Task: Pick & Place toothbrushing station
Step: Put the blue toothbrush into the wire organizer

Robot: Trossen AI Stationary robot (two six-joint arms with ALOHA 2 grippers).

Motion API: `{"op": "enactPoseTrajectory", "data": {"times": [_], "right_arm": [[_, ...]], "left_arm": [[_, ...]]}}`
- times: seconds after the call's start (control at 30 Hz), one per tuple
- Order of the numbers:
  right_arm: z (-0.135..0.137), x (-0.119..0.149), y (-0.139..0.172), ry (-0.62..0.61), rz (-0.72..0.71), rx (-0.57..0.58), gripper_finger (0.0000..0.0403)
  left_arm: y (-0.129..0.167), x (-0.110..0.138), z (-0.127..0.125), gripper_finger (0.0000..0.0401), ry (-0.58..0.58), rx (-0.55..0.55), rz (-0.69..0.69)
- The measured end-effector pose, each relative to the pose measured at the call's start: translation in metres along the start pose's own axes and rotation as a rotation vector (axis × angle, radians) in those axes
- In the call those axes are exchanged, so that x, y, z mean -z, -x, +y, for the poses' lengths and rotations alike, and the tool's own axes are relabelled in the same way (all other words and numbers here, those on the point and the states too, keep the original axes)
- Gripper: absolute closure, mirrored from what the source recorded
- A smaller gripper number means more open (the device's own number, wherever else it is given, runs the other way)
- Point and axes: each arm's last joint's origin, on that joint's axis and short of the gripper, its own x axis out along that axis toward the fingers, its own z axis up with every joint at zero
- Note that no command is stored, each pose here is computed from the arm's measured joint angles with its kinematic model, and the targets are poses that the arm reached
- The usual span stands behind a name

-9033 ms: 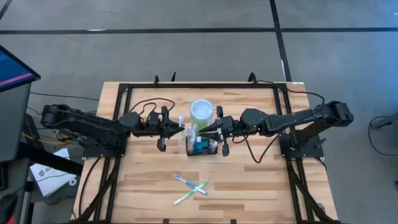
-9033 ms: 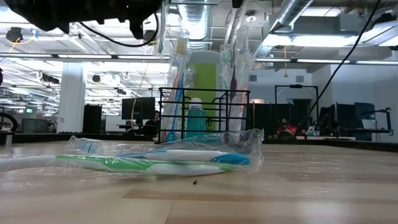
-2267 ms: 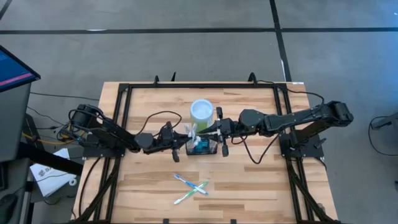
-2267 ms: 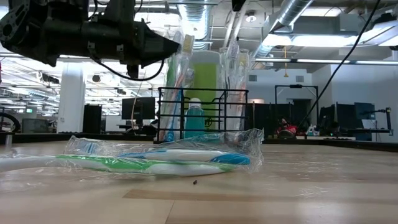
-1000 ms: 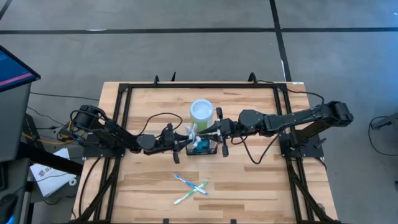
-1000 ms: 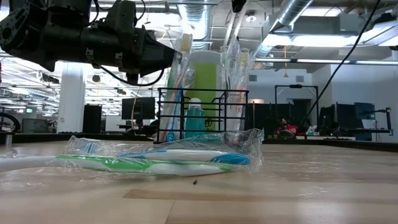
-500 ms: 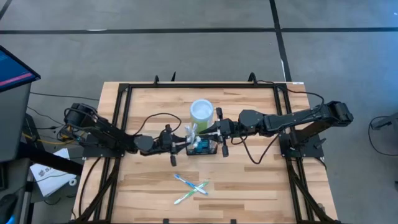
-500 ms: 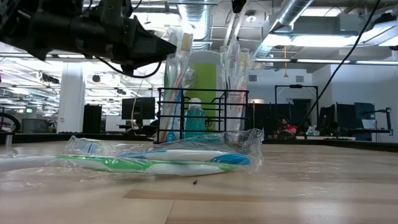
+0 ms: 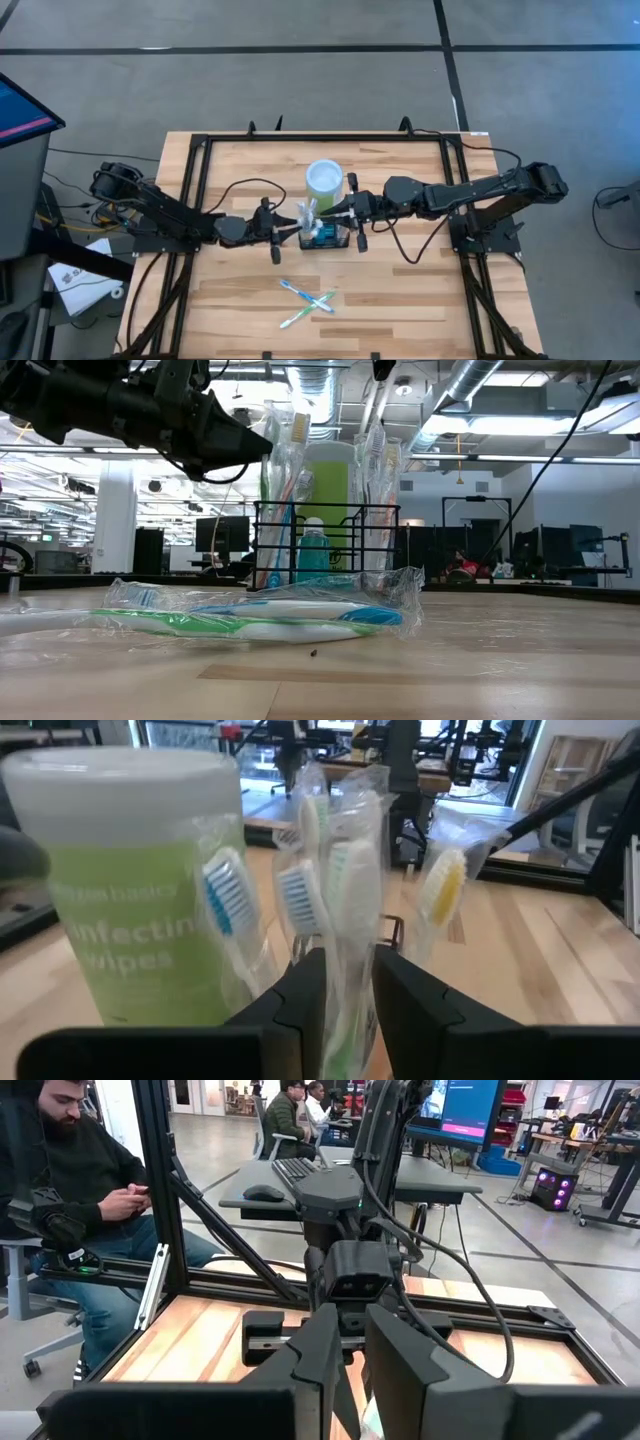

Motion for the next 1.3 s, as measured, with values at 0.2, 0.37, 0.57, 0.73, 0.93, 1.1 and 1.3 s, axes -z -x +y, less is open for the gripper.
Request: {"op": "enactPoseTrajectory", "data": {"times": [0.2,0.37,0.57,0.73,0.93,1.1,1.3], "right_arm": [[0.0,0.0,0.0,0.0,0.0,0.0,0.0355],[0.0,0.0,0.0,0.0,0.001,0.0,0.0355],[0.0,0.0,0.0,0.0,0.005,0.0,0.0355],[0.0,0.001,0.0,0.0,0.009,-0.001,0.0355],[0.0,0.001,0.0,0.0,0.012,-0.001,0.0355],[0.0,0.002,0.0,0.0,0.015,-0.001,0.0355],[0.0,0.001,0.0,0.0,0.015,-0.001,0.0355]], "left_arm": [[0.0,0.0,0.0,0.03,0.009,-0.005,0.002],[0.0,0.003,0.001,0.0283,-0.009,-0.009,0.03],[0.0,0.004,0.001,0.0273,-0.01,-0.01,0.035],[0.001,0.004,0.001,0.0271,-0.018,-0.004,0.053],[0.017,-0.011,0.001,0.0271,-0.021,0.034,0.062],[0.034,-0.016,-0.001,0.0272,0.017,0.159,0.143],[0.039,-0.005,-0.014,0.0272,-0.008,0.305,0.232]]}}
